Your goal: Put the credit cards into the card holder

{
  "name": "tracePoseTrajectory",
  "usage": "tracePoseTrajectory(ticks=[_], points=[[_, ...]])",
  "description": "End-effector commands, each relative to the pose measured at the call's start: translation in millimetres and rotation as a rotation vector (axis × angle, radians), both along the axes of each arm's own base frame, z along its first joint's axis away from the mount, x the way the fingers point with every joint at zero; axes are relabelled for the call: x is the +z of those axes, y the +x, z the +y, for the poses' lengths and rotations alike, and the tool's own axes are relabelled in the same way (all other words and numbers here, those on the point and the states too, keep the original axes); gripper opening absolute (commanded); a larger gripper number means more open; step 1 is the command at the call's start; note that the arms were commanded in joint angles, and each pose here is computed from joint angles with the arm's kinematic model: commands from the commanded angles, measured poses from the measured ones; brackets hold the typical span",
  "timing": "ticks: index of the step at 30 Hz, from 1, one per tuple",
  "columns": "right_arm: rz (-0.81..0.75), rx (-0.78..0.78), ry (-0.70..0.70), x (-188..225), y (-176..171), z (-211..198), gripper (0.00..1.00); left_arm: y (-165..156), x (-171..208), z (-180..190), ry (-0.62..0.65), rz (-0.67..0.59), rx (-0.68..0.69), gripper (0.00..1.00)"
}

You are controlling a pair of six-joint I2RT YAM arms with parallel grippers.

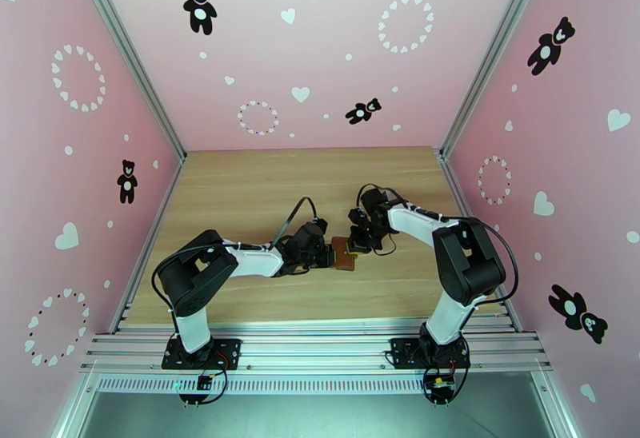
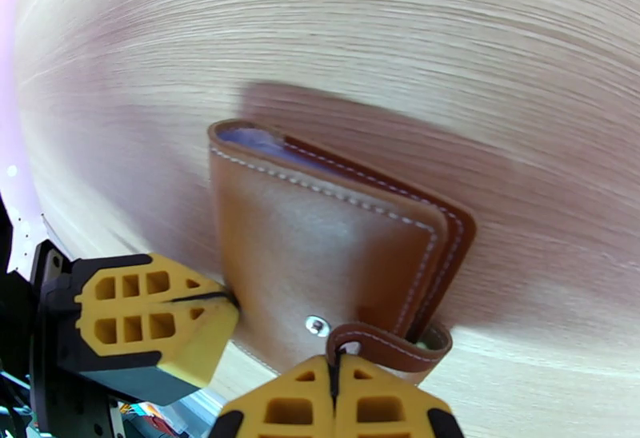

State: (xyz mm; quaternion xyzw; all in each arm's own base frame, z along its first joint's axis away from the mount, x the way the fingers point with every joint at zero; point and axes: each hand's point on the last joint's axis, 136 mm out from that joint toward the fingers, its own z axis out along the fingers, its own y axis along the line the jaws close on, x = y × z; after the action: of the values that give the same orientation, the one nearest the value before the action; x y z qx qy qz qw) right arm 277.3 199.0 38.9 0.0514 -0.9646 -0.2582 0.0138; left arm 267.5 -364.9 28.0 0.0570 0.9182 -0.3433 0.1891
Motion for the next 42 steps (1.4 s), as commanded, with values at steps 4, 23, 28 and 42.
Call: tracePoseTrajectory(ticks=[4, 23, 28, 42], points=[[0.031, 0.018, 0.018, -6, -5, 5, 0.00, -17, -29, 15, 0.085, 0.066, -0.024, 0.02], [0.046, 0.039, 0.007, -12, -7, 12, 0.00, -17, -31, 13, 0.088, 0.072, -0.028, 0.02], [0.058, 0.052, 0.001, -15, -10, 16, 0.00, -18, -31, 13, 0.088, 0.071, -0.029, 0.02], [0.072, 0.094, -0.092, -27, -17, 15, 0.00, -18, -30, 13, 0.084, 0.069, -0.030, 0.02]])
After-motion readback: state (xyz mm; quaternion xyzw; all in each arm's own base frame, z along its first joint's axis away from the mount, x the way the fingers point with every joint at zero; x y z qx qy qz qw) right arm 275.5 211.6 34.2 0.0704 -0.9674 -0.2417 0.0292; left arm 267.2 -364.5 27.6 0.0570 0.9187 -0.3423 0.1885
